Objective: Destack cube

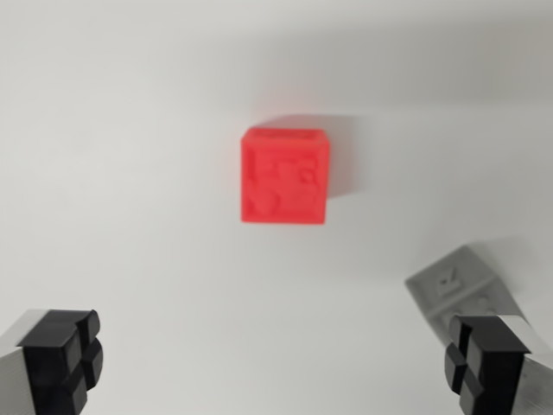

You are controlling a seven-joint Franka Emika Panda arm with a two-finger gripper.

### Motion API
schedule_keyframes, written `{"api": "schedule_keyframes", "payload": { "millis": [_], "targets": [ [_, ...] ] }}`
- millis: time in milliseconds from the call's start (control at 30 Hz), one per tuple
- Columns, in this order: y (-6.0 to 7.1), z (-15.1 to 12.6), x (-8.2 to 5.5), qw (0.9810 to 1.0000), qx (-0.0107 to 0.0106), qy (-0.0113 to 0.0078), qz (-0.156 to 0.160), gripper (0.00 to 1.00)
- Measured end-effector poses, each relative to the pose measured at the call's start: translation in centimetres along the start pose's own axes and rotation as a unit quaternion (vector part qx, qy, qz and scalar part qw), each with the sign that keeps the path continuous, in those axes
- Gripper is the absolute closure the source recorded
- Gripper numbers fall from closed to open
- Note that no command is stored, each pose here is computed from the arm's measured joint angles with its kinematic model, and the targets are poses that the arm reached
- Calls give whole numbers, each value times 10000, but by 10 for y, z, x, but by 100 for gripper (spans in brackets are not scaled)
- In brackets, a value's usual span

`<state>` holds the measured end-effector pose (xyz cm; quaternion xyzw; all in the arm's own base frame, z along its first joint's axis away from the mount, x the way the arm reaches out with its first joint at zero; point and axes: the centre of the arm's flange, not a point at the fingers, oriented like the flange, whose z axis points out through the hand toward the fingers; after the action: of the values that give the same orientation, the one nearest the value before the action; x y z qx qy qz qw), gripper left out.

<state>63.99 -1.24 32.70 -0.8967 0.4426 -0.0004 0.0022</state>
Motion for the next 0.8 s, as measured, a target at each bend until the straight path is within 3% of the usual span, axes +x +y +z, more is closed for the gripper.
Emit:
{"api": "schedule_keyframes", "payload": {
  "millis": [800],
  "targets": [
    [-1, -74, 0, 10000, 5, -7, 2, 0]
  ]
}}
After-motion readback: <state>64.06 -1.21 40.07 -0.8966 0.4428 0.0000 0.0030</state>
